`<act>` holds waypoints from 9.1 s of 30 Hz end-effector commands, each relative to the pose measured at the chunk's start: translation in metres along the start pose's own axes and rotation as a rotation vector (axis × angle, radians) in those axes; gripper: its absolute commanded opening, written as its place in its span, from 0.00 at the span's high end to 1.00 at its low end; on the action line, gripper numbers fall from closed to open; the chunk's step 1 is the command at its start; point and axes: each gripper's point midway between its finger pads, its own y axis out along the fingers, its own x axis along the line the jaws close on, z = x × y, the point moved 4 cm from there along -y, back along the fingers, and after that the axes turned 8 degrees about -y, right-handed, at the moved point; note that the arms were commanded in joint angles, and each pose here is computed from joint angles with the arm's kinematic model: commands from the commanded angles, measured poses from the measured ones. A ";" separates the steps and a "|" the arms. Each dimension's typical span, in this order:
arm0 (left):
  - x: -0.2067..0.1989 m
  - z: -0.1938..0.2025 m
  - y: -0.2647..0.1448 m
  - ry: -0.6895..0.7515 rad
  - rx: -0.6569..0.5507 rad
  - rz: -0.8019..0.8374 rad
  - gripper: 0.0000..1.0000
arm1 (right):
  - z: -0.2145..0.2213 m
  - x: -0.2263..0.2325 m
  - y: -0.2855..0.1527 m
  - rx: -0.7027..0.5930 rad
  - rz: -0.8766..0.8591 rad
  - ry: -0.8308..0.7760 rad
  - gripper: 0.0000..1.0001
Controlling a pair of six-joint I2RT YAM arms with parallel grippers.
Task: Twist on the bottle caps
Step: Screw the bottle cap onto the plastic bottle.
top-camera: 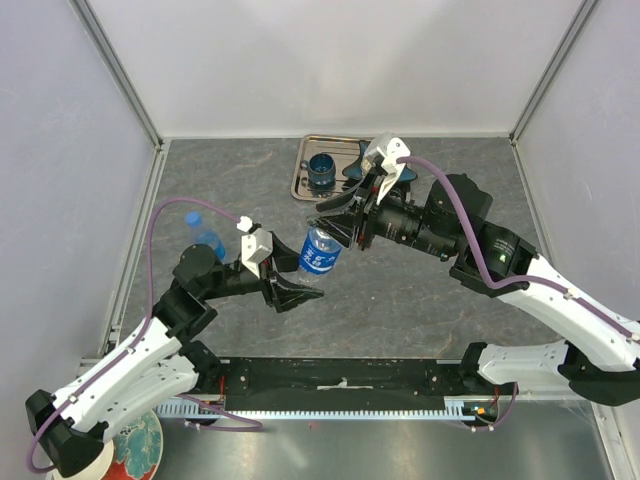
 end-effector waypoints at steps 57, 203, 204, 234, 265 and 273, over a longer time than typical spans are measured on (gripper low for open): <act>-0.012 -0.007 -0.004 -0.021 0.001 0.061 0.98 | -0.001 -0.003 0.001 0.046 0.070 -0.007 0.80; 0.002 0.020 -0.007 0.212 0.120 0.107 0.98 | -0.019 -0.011 -0.012 0.034 0.228 0.454 1.00; 0.001 0.021 -0.006 0.209 0.122 0.113 0.98 | -0.018 -0.011 -0.011 0.040 0.218 0.453 0.99; 0.007 0.004 -0.003 0.105 0.024 -0.002 0.98 | 0.011 0.017 0.003 0.231 -0.003 0.401 0.88; 0.002 0.008 -0.005 0.061 0.039 0.018 0.98 | 0.057 0.017 0.027 0.486 0.149 0.076 0.80; 0.000 0.012 -0.006 0.052 0.053 0.036 0.98 | 0.051 0.010 0.021 0.486 0.191 0.035 0.75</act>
